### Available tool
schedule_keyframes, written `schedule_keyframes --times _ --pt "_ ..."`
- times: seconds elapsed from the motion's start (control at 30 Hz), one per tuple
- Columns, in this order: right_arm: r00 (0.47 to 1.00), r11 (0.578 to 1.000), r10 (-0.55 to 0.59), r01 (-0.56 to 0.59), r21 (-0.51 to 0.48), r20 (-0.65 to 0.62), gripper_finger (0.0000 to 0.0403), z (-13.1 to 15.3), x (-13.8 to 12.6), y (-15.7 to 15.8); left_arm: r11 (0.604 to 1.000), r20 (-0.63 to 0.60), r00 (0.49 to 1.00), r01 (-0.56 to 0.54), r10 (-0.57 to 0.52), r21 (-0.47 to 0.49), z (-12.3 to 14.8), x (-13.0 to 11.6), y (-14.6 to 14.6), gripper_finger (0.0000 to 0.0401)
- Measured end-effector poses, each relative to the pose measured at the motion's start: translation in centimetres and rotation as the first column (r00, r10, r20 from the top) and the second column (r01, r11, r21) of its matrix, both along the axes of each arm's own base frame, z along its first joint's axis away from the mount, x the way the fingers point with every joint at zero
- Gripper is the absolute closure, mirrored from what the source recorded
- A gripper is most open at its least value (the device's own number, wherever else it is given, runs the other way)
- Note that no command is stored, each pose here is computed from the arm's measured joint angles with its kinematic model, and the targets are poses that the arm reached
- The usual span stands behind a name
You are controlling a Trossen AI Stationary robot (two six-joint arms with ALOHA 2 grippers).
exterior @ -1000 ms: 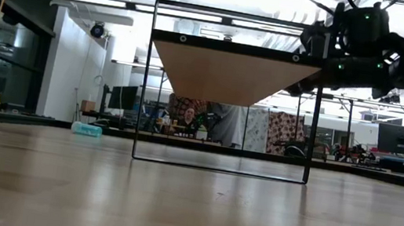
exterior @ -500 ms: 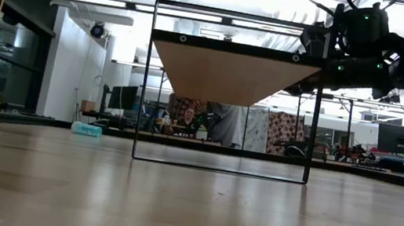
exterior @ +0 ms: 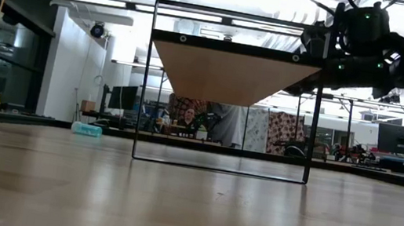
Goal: Pick and place medicine bottles onto shelf by color
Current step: Put the transparent green pill bottle on the shelf, then put the transparent blue pill bottle on the shelf
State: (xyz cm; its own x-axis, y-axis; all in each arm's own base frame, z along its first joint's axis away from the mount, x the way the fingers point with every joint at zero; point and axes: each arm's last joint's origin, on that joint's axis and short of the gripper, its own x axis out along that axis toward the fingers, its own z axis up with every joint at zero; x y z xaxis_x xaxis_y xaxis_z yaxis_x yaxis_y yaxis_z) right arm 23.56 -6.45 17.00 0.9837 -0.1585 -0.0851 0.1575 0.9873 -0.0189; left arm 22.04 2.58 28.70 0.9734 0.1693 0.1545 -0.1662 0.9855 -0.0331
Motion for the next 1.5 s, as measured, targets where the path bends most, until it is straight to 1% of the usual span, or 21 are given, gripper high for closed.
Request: schedule_keyframes --times 0.1,0.23,0.47,0.67,0.83,0.97,1.03,1.07,1.1,1.17,1.23,1.3,1.33,1.4,1.43,1.5 --pt "1.000 1.000 -0.009 0.009 0.003 -0.003 0.0210 0.4 -0.3 0.1 1.000 -0.001 1.000 0.000 0.000 0.000 0.0 0.0 0.0 0.0162" --pt "0.999 1.000 -0.023 0.024 0.005 -0.037 0.0192 1.1 -1.0 0.2 1.000 -0.008 1.000 0.000 0.000 -0.001 -0.1 0.0 0.0 0.0162" --pt "0.989 1.000 -0.025 0.026 0.011 -0.143 0.0190 2.5 -3.3 0.9 1.000 -0.013 1.000 -0.001 0.001 -0.001 -0.1 0.0 0.0 0.0162" --pt "0.986 0.999 -0.046 0.049 0.009 -0.159 0.0190 4.0 -5.7 1.5 1.000 -0.040 0.999 -0.005 0.004 -0.004 -0.4 0.1 0.0 0.0162" --pt "0.991 0.999 -0.048 0.048 0.001 -0.125 0.0190 4.9 -6.8 1.8 0.998 -0.063 0.997 -0.056 0.055 -0.011 -0.6 0.0 0.2 0.0162" --pt "0.992 0.999 -0.048 0.048 0.003 -0.118 0.0190 5.0 -7.0 1.9 0.995 -0.096 0.991 -0.094 0.091 -0.019 -0.9 0.0 0.3 0.0162" --pt "0.991 0.999 -0.047 0.048 0.005 -0.125 0.0190 4.9 -6.9 1.9 0.985 -0.133 0.979 -0.163 0.155 -0.049 -1.3 0.0 0.5 0.0162" --pt "0.991 0.999 -0.047 0.048 0.005 -0.128 0.0190 4.9 -6.9 1.9 0.972 -0.170 0.962 -0.225 0.212 -0.061 -1.6 0.0 0.7 0.0162" --pt "0.990 0.999 -0.048 0.049 0.006 -0.130 0.0190 4.8 -6.9 1.8 0.954 -0.221 0.936 -0.295 0.275 -0.061 -1.8 -0.1 1.0 0.0162" --pt "0.990 0.998 -0.057 0.059 0.010 -0.128 0.0190 4.8 -6.9 1.8 0.899 -0.340 0.855 -0.434 0.391 -0.058 -1.9 -0.3 1.8 0.0162" --pt "0.990 0.998 -0.061 0.063 0.010 -0.128 0.0190 4.8 -6.9 1.8 0.841 -0.461 0.767 -0.535 0.446 -0.077 -1.7 -0.8 2.7 0.0162" --pt "0.990 0.998 -0.061 0.063 0.008 -0.127 0.0190 4.8 -6.9 1.8 0.785 -0.560 0.688 -0.611 0.461 -0.104 -1.2 -1.3 3.8 0.0162" --pt "0.990 0.998 -0.061 0.063 0.008 -0.128 0.0190 4.8 -6.9 1.8 0.757 -0.613 0.640 -0.646 0.462 -0.103 -1.1 -1.6 4.3 0.0162" --pt "0.990 0.998 -0.061 0.062 0.007 -0.128 0.0190 4.8 -6.9 1.8 0.702 -0.717 0.525 -0.709 0.459 -0.070 -1.2 -2.4 5.5 0.0162" --pt "0.990 0.998 -0.061 0.062 0.004 -0.128 0.0190 4.8 -6.9 1.8 0.682 -0.766 0.467 -0.730 0.441 -0.052 -1.4 -2.7 6.1 0.0162" --pt "0.990 0.998 -0.061 0.061 0.001 -0.127 0.0190 4.9 -6.9 1.8 0.660 -0.854 0.377 -0.749 0.359 -0.053 -2.4 -3.2 7.3 0.0162"
